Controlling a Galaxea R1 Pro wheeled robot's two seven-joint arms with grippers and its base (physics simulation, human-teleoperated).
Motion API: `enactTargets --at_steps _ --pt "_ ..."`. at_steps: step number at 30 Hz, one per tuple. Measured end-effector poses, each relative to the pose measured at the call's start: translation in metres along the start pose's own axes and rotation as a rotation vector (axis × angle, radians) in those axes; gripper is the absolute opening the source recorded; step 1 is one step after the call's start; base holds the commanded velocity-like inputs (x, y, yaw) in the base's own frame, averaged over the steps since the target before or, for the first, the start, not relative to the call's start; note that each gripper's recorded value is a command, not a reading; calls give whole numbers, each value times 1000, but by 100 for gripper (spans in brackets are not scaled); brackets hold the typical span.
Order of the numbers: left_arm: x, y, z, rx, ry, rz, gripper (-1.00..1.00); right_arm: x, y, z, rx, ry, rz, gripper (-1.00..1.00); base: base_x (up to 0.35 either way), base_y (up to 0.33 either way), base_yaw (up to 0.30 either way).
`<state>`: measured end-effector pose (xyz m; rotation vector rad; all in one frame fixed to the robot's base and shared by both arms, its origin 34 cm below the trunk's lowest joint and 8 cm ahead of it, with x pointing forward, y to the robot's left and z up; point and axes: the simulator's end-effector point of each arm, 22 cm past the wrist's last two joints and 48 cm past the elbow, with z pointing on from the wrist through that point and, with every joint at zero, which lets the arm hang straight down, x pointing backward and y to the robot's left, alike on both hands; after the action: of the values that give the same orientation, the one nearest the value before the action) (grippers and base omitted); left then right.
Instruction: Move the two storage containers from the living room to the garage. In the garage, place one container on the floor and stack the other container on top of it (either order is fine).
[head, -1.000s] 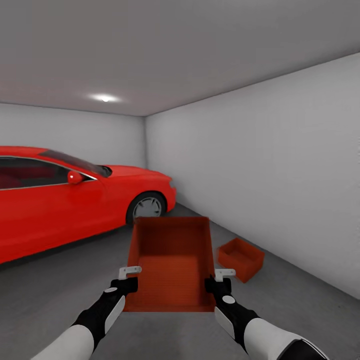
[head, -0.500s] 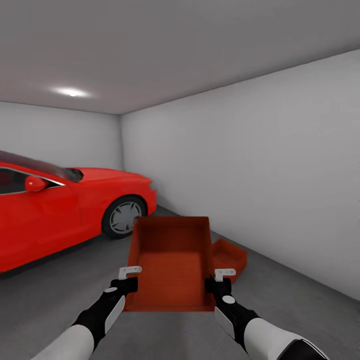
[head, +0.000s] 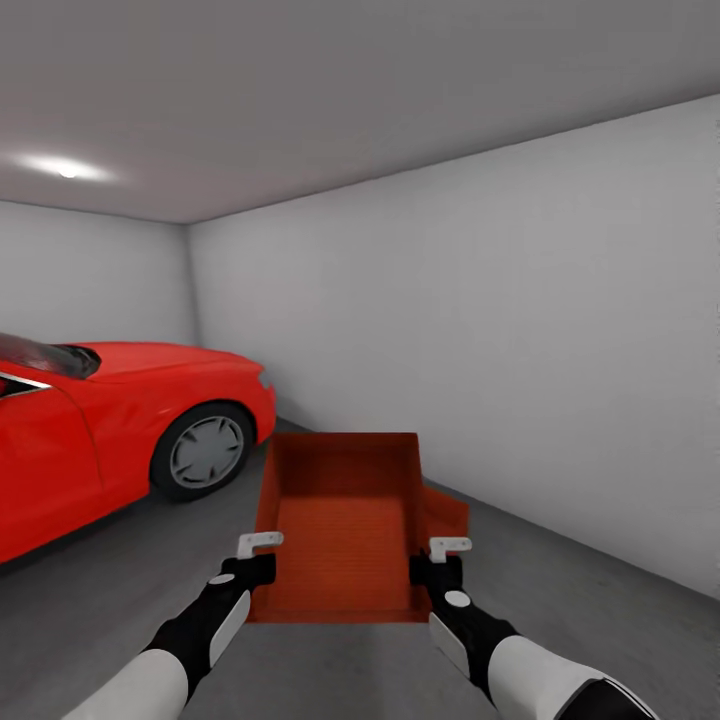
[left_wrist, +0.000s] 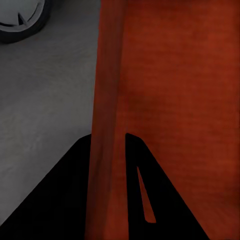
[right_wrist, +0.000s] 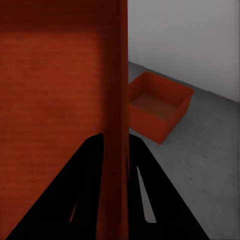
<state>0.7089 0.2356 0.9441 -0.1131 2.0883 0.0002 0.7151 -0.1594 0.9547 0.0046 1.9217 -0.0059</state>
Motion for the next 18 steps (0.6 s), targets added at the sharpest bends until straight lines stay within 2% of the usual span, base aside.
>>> enactTargets --at_steps 18 --pt "0 1 0 0 1 3 -100 0 1 0 0 1 2 -100 312 190 -10"
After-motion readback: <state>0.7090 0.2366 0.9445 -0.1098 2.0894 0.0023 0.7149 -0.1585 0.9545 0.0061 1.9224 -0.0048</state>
